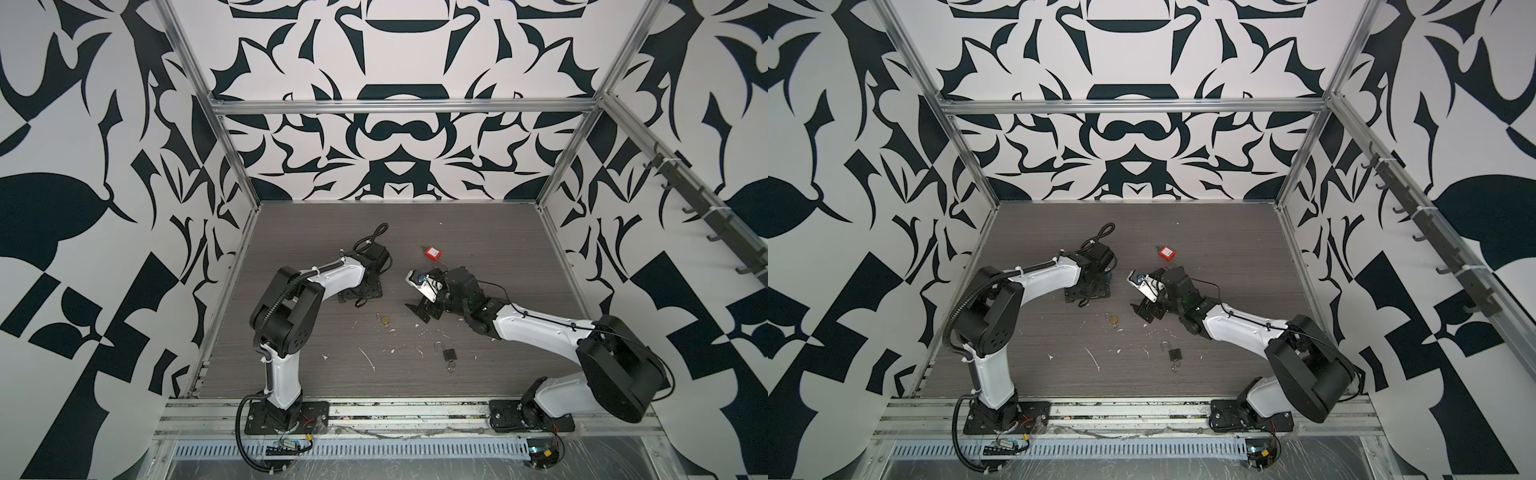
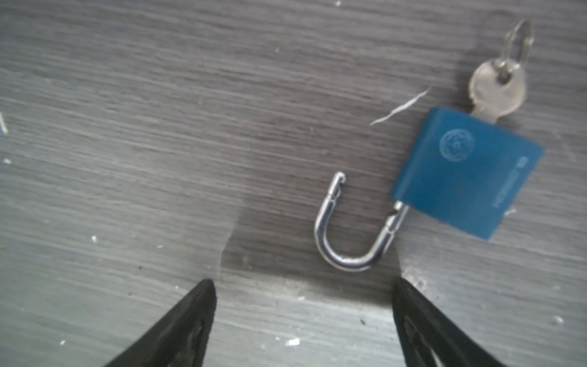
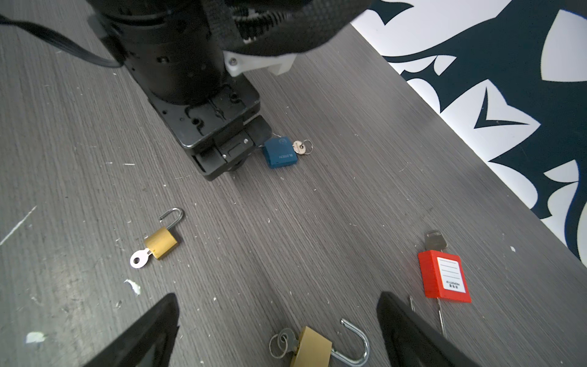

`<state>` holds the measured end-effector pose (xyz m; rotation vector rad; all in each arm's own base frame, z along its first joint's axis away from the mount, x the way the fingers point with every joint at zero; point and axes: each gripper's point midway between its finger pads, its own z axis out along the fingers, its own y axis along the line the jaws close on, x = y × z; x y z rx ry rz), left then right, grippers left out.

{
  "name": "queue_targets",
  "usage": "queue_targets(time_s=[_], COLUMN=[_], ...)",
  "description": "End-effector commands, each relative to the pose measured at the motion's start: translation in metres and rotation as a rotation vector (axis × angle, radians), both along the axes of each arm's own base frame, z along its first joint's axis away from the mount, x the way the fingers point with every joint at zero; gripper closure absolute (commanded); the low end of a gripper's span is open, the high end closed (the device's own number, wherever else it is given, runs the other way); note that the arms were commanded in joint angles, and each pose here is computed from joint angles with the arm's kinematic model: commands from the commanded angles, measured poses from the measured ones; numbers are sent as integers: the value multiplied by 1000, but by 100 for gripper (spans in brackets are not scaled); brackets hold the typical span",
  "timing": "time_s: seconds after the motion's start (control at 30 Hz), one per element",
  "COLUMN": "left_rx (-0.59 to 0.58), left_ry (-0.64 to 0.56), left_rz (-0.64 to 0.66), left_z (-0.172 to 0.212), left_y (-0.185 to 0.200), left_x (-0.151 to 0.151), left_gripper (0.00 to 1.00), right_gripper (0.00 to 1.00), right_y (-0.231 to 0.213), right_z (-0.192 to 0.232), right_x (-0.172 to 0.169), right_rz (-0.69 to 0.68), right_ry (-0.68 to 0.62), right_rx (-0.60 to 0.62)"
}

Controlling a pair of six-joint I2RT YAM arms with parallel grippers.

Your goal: Lock with the key

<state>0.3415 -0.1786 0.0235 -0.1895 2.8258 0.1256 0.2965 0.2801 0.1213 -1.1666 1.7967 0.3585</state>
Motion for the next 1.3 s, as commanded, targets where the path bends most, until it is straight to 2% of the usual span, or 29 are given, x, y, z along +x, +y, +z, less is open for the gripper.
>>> queue_targets(time_s=[0.0,0.37,0.67,0.77,0.93,1.1,1.27], left_rx=[50,110,126,128,97,85,15], left_ry=[12,6,-10,-41,-68,-104,-163], left_rz=[10,70,96,138,146,146,200], left_z=[-8,-17,-21,-22,-20,-2,45], left_y=[11,45,57,73,77,73,71], left_x=[5,24,44,70,99,118,113], left_gripper=[12,14,14,13,12,12,11], right_gripper=[1,0,0,1,1,0,0], right_y=[3,1,1,1,1,2,2], right_z=[11,10,11,14,15,17,19], right_x=[5,5,5,3,0,0,-1], right_rz=[1,-6,-4,-2,-2,-1,2], right_ry=[-45,-42,-37,-33,-27,-27,-39], right_rx=[13,-2,-6,-5,-1,4,16])
